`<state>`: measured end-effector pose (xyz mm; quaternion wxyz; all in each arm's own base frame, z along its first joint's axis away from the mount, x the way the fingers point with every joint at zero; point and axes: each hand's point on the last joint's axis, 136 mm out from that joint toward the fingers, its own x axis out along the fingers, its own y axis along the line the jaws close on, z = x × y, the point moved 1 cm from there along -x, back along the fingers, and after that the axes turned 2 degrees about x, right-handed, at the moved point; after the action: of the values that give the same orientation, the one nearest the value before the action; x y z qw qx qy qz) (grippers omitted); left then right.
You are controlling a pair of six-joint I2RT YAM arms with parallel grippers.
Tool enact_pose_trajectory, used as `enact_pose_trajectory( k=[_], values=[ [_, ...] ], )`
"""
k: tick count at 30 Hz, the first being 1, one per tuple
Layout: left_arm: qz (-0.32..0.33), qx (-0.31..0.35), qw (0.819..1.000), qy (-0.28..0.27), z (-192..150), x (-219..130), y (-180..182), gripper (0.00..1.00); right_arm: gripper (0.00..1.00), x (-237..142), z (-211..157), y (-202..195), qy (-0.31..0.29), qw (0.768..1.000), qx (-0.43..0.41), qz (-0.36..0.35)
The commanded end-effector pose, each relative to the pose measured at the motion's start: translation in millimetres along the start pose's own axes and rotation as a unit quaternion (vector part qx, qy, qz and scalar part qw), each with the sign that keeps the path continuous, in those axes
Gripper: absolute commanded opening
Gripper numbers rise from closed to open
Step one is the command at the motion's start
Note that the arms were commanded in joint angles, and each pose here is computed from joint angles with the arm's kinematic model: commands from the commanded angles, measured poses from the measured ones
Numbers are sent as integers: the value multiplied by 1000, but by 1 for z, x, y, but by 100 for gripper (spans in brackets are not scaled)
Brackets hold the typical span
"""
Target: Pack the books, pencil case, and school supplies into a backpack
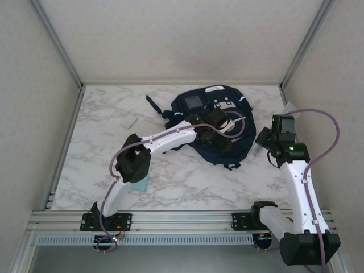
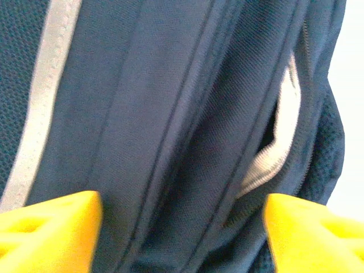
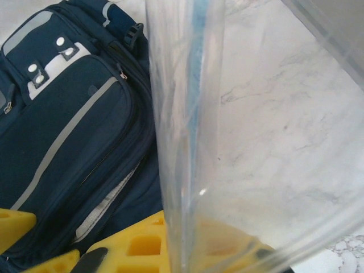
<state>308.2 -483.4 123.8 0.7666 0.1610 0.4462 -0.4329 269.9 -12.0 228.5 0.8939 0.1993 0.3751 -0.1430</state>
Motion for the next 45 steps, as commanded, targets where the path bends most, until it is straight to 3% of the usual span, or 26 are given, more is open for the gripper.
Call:
enact_pose_trajectory(
  k=[1, 5, 7, 15, 21, 28, 34, 39, 45],
  values=[
    [33, 18, 999, 19, -3, 5, 13, 51, 0, -8, 3, 2, -2, 1000, -10, 9],
    [43, 10, 999, 8, 6, -1, 20, 22, 0, -9, -1, 4, 8, 1000, -10, 19],
    [47, 8, 999, 1, 11, -8, 22, 1, 0, -8, -4, 6, 13, 1000, -8, 25],
    [-12, -45, 998, -41, 35, -47, 23, 0, 0, -6, -17, 24, 42, 995, 32, 87],
    [-58, -89, 992, -68, 50, -64, 30, 0, 0, 2, -35, 47, 84, 979, 95, 160],
    [-76, -113, 986, -94, 63, -81, 39, 0, 0, 16, -47, 50, 108, 971, 127, 171],
    [-67, -135, 981, -124, 80, -98, 58, 0, 0, 30, -42, 78, 112, 936, 210, 259],
    [-59, -135, 979, -138, 88, -105, 64, 0, 0, 56, -33, 88, 103, 911, 281, 284],
    [-63, -138, 977, -147, 94, -108, 62, 0, 0, 80, -18, 116, 96, 892, 300, 324]
  ],
)
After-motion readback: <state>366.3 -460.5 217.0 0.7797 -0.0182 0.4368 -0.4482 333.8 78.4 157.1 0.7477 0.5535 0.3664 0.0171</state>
